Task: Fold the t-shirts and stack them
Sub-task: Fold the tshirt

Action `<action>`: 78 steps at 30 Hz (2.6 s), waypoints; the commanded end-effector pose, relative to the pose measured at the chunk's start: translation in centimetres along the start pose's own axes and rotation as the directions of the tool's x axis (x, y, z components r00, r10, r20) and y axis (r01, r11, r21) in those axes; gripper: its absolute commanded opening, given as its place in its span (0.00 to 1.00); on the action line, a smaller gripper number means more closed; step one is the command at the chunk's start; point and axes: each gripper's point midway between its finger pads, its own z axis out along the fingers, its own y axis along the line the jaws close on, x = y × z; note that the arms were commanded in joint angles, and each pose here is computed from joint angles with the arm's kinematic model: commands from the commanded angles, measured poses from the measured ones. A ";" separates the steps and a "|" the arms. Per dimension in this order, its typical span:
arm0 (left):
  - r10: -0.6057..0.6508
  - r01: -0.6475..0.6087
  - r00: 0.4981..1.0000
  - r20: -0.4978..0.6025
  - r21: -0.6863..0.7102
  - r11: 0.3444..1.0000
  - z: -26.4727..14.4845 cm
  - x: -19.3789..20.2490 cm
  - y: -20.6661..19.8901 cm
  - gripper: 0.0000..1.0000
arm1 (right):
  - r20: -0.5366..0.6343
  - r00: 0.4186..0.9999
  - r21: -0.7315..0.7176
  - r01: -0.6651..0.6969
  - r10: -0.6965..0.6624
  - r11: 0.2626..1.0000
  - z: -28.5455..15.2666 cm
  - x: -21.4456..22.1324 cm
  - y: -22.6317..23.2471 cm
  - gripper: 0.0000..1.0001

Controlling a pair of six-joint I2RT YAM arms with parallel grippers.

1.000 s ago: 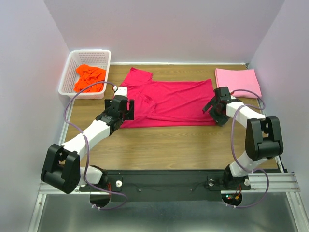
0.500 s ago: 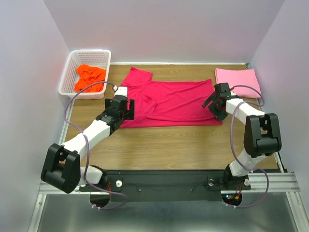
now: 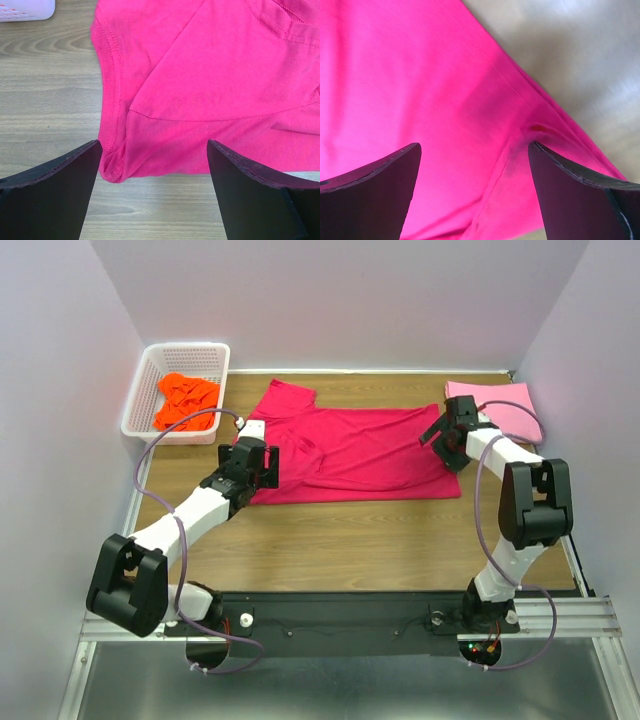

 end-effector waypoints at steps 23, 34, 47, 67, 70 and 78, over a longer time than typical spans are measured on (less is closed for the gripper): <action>-0.005 0.005 1.000 -0.008 0.022 1.000 0.4 -0.1 -0.5 0.98 | 0.131 0.337 -0.355 0.894 -0.932 0.273 -6.4 10.8 6.6 1.00; -0.003 0.003 1.000 -0.018 0.012 1.000 0.6 0.4 -0.4 0.97 | 0.129 0.204 -0.319 0.935 -0.971 0.154 -6.2 13.3 6.7 1.00; -0.006 0.006 1.000 -0.018 0.013 1.000 0.6 0.3 -0.5 0.97 | 0.161 0.155 -0.371 0.925 -0.975 0.086 -6.8 15.0 8.5 0.61; -0.003 0.003 1.000 -0.023 0.015 1.000 0.6 0.4 -0.5 0.97 | 0.156 0.129 -0.475 0.879 -0.979 0.040 -5.6 17.4 9.5 0.32; -0.005 0.005 1.000 -0.025 0.015 1.000 0.7 0.5 -0.5 0.97 | 0.150 0.121 -0.476 0.879 -0.981 0.036 -5.4 17.5 9.4 0.32; -0.007 0.008 1.000 -0.023 0.017 1.000 0.6 0.4 -0.5 0.97 | 0.147 0.118 -0.466 0.884 -0.982 0.037 -5.0 17.4 9.6 0.07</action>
